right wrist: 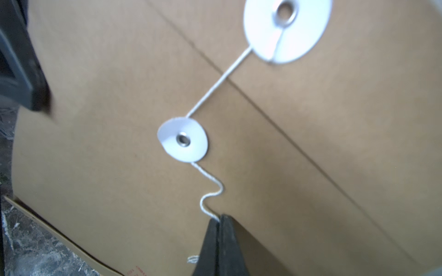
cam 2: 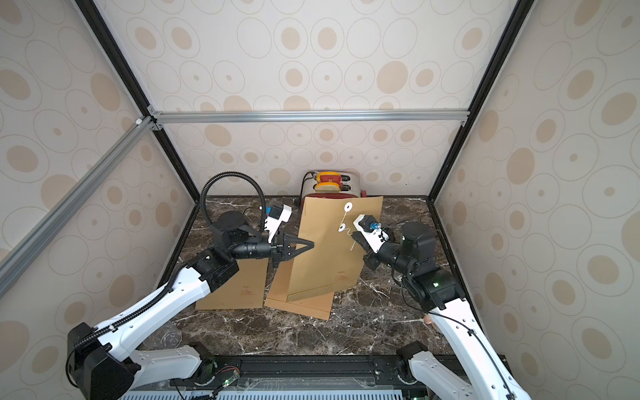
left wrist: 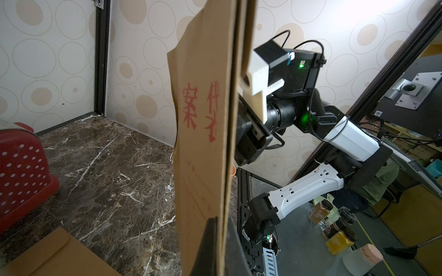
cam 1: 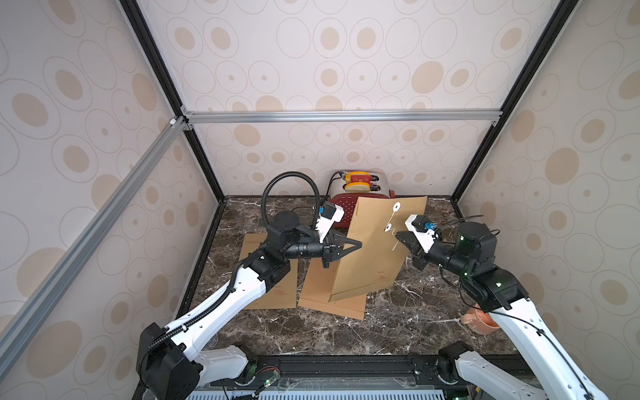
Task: Close the mouth of the file bag
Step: Close the file bag.
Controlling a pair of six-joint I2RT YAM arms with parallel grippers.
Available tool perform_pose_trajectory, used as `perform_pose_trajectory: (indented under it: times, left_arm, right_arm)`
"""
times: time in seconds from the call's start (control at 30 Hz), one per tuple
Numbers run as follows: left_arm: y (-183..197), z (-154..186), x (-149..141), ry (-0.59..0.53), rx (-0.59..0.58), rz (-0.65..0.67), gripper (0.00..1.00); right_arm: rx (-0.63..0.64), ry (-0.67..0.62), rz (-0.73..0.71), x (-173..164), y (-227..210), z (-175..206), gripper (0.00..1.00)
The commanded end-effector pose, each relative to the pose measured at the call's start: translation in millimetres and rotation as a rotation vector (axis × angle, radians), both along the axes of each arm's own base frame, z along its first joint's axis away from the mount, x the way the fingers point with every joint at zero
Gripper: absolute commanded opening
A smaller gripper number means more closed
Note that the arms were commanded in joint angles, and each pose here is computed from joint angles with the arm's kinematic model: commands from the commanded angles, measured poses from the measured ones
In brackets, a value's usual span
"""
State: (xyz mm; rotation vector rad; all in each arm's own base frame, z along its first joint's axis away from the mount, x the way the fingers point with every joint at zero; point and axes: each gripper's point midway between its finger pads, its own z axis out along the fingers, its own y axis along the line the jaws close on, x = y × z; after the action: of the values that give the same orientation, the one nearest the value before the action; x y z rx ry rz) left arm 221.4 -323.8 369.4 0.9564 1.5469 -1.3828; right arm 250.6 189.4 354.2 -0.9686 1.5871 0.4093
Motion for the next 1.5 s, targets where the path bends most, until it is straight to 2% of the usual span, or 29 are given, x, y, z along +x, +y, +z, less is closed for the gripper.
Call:
perform_pose_trajectory:
  times: [0.0, 0.23, 0.37, 0.73, 1.03, 1.27, 1.47]
  left_arm:
    - [2, 26, -7, -0.066, -0.053, -0.011, 0.0]
    - [3, 24, -6, -0.071, -0.044, -0.004, 0.0]
    - [2, 23, -6, -0.067, -0.039, -0.004, 0.0]
    - [3, 25, -8, -0.074, -0.043, -0.006, 0.0]
    - [2, 24, -5, -0.061, -0.04, -0.003, 0.0]
    - [2, 25, -6, -0.058, -0.046, -0.008, 0.0]
    - [2, 25, -7, -0.057, -0.047, -0.012, 0.0]
  right_arm:
    - [0.03, 0.046, -0.028, -1, -4, 19, 0.0]
    - [0.034, 0.07, -0.091, 4, -12, 44, 0.0]
    - [0.058, 0.055, -0.073, 1, -9, 59, 0.0]
    - [0.038, 0.093, -0.094, 10, -9, 72, 0.0]
    - [0.117, 0.191, 0.008, -8, 8, 77, 0.0]
    - [0.153, 0.193, 0.069, -19, 24, 91, 0.0]
    - [0.126, 0.183, 0.117, -23, 44, 98, 0.0]
